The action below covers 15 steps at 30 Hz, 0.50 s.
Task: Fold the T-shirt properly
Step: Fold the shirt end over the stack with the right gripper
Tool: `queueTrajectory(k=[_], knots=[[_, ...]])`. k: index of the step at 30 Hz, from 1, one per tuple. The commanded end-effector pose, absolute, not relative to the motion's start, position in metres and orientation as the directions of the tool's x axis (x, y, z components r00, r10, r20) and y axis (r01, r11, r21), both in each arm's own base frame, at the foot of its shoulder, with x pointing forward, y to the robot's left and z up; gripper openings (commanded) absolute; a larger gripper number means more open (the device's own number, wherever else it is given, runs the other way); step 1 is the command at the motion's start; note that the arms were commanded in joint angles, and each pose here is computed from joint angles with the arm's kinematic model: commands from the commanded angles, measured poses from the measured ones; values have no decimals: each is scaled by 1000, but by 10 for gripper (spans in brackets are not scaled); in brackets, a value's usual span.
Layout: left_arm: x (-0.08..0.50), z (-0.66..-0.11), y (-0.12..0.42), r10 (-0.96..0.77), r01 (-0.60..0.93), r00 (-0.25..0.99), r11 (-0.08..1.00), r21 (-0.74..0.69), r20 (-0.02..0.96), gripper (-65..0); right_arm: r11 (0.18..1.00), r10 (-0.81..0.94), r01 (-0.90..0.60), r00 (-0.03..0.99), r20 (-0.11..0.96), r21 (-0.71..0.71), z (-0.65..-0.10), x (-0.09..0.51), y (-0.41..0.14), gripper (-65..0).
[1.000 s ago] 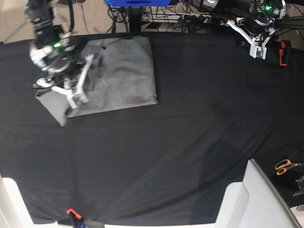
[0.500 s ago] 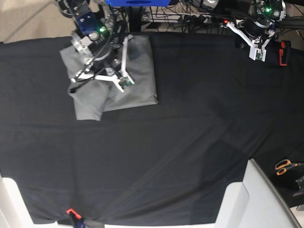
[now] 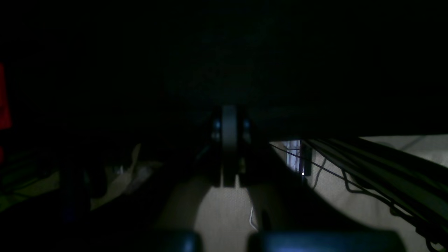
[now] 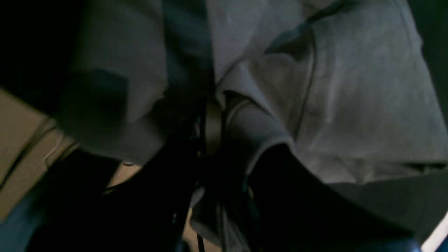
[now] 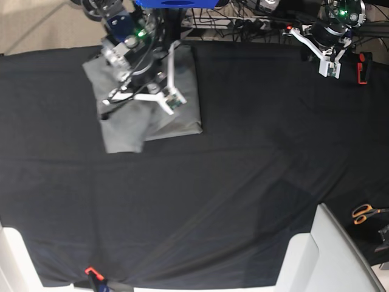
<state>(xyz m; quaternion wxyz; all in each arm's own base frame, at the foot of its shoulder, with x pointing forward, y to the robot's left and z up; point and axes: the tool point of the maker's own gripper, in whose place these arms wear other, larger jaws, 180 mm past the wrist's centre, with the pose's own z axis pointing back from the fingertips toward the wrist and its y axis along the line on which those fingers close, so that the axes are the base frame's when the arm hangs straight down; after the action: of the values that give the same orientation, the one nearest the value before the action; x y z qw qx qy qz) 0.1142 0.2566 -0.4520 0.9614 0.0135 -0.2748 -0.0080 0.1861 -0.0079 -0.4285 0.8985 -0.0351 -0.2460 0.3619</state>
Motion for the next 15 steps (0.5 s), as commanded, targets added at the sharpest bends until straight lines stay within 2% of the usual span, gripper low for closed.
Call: queueTrajectory(k=[1, 8, 15], knots=[[117, -446, 260, -35, 13, 837, 999, 43, 546, -650, 739, 660, -628, 602, 449, -245, -421, 192, -2, -648], [115, -447, 261, -34, 13, 841, 999, 42, 541, -650, 745, 654, -627, 622, 430, -227, -432, 196, 4, -648], [116, -447, 260, -34, 14, 840, 999, 41, 542, -650, 764, 624, -615, 627, 466, -195, -424, 203, 23, -648]])
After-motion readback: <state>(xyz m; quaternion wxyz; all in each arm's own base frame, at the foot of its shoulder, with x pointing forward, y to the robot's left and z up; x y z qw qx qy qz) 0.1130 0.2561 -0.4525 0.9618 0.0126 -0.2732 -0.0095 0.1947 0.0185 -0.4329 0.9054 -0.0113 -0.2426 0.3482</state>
